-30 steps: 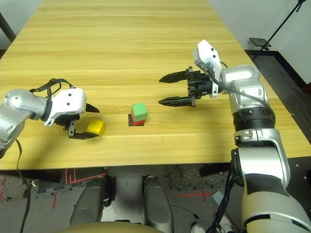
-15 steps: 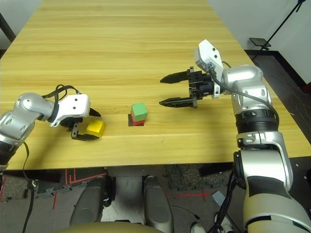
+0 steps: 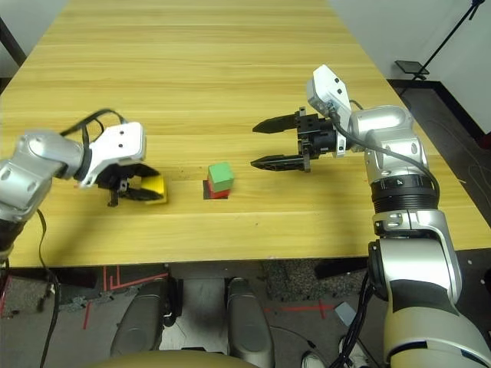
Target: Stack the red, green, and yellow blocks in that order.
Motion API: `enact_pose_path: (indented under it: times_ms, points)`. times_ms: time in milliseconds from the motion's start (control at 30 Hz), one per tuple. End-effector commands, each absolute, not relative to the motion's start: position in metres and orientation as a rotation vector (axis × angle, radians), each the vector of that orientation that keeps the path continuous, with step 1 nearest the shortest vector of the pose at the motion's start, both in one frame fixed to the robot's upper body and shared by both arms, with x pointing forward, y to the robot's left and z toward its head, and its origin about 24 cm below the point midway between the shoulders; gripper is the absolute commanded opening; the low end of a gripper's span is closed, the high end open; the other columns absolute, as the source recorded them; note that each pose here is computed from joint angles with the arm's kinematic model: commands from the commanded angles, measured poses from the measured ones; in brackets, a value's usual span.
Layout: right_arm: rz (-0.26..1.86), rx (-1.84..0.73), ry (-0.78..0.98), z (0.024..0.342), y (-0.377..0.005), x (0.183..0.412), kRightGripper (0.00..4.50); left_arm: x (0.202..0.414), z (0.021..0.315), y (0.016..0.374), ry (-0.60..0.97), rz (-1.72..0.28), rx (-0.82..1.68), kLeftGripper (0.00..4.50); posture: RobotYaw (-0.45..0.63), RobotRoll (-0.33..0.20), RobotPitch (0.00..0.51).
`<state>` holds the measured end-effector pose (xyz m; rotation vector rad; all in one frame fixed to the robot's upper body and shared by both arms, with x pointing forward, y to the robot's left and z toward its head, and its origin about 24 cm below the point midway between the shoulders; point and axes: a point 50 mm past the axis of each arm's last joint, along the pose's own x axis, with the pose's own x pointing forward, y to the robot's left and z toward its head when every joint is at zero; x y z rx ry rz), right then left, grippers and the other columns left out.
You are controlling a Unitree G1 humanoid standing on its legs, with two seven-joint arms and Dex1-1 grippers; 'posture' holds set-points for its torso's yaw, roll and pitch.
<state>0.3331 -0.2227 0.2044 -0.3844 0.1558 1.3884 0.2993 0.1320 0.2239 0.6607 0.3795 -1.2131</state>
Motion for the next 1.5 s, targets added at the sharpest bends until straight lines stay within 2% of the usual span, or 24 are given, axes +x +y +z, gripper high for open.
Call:
enact_pose_path:
  times_ms: [33, 300, 700, 1100, 1500]
  points:
    - [1.4, -0.382, 0.157, 0.202, -0.224, 0.332, 4.5, 0.303, 0.239, 0.119, 0.365, -1.177, 0.61, 1.91, 0.17, 0.022, 0.115]
    - [1.41, -0.385, 0.173, 0.202, -0.229, 0.328, 4.5, 0.313, 0.252, 0.086, 0.372, -1.171, 0.557, 1.91, 0.14, 0.035, 0.115]
    - [1.394, -0.367, 0.191, 0.199, -0.234, 0.319, 4.5, 0.31, 0.245, 0.047, 0.395, -1.237, 0.539, 1.91, 0.11, 0.046, 0.135]
    - [1.393, -0.353, 0.199, 0.197, -0.233, 0.315, 4.5, 0.309, 0.218, 0.041, 0.432, -1.257, 0.564, 1.91, 0.09, 0.046, 0.152]
    - [1.387, -0.341, 0.204, 0.195, -0.233, 0.312, 4.5, 0.312, 0.212, 0.039, 0.418, -1.254, 0.574, 1.91, 0.09, 0.05, 0.164]
